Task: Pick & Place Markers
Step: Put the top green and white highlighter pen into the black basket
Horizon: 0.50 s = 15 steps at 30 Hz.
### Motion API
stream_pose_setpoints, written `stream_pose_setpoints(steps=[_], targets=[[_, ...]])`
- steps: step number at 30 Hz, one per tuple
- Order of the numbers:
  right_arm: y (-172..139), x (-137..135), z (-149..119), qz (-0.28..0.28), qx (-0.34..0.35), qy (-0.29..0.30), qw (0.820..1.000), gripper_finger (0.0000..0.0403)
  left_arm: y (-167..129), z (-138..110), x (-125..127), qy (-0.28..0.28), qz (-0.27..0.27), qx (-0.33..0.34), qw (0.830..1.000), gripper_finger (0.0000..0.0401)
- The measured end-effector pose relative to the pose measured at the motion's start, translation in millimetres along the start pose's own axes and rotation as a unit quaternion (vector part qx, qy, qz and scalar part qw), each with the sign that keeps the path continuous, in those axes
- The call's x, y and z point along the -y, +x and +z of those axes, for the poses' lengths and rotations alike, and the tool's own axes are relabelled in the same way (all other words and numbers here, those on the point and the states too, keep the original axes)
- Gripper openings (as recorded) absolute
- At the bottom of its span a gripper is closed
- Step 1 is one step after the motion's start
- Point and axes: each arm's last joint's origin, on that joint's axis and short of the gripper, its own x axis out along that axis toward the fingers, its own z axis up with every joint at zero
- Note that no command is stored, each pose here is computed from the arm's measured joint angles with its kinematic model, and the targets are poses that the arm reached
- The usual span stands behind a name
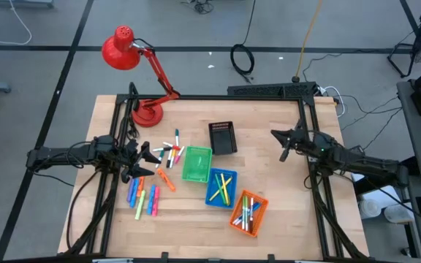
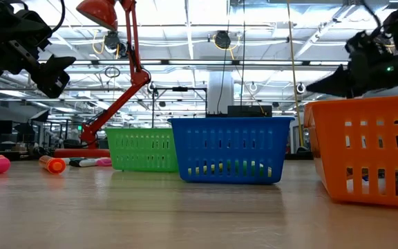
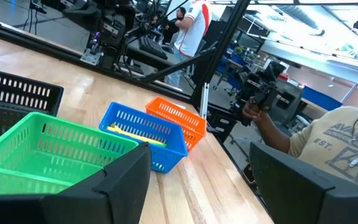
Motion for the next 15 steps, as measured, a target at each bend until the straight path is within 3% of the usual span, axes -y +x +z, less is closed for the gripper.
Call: stream_pose_setpoints(steps=[5,15], targets=[[-9.0,-0.9,8.3,0.003,0.059,0.004,0.998,0.0,0.0,0.0,0.0,0.0,0.0,0.0,1.0,0.0273],[-9.8,-0.4,6.9,-0.017,0.052,-0.011,0.998,0.0,0.0,0.0,0.0,0.0,0.0,0.0,1.0,0.0274]])
